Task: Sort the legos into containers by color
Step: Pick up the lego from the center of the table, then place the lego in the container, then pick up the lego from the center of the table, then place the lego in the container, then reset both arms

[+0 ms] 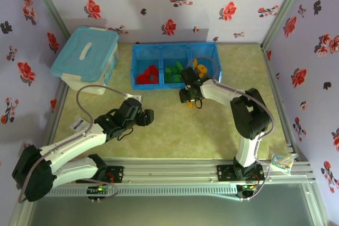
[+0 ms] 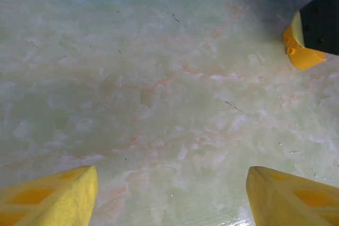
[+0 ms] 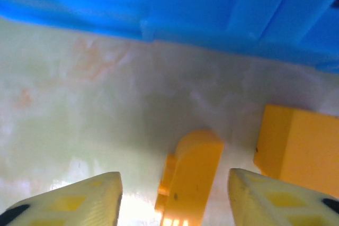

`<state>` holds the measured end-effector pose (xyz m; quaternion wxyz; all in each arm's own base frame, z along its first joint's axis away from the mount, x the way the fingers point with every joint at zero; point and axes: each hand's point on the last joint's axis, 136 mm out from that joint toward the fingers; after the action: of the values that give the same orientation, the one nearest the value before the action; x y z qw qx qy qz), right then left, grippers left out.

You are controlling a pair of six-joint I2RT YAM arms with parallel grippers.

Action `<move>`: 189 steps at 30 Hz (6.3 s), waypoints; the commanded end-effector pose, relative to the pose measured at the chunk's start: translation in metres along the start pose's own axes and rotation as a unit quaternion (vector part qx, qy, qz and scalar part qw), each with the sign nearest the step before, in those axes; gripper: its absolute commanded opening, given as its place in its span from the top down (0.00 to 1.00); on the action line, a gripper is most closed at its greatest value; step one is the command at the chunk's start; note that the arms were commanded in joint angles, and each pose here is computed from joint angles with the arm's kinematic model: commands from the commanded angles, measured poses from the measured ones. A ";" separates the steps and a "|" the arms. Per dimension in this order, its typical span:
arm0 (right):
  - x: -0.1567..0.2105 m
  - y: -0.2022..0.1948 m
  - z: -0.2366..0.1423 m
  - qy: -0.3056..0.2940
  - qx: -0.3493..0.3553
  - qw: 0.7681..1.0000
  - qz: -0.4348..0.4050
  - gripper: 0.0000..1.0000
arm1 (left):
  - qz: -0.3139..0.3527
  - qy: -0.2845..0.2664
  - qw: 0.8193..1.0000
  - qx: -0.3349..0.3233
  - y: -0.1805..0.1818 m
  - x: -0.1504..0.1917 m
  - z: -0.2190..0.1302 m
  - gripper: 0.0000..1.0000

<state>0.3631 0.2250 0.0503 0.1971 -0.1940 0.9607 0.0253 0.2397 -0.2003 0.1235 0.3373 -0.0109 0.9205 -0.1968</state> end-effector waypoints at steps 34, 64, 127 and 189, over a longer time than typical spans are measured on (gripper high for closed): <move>-0.105 -0.134 -0.069 -0.063 0.089 0.989 0.102 0.81 | -0.006 -0.073 0.996 0.041 0.001 -0.017 -0.038 0.28; 0.010 -0.059 -0.027 -0.004 0.008 0.995 0.103 0.32 | -0.013 -0.092 0.996 0.013 0.018 -0.017 -0.044 0.28; -0.040 -0.134 -0.141 -0.179 0.099 0.969 0.135 0.01 | -0.006 -0.149 0.987 -0.055 0.048 -0.040 -0.064 0.25; 0.180 -0.196 -0.176 -0.396 0.315 0.836 0.214 0.01 | 0.065 -0.360 0.852 -0.374 0.181 -0.049 -0.107 0.00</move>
<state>0.2220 -0.0376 0.1435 0.5910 0.0970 0.7861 -0.1529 0.2313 0.0069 0.1558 0.6170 -0.1203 0.7507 0.2032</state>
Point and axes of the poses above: each hand's point on the last joint's axis, 136 mm out from that joint toward the fingers, its own z axis out along the fingers, its own y axis along the line the jaws close on, x = y × z, and after that the axes turned 9 degrees about -z, right-handed
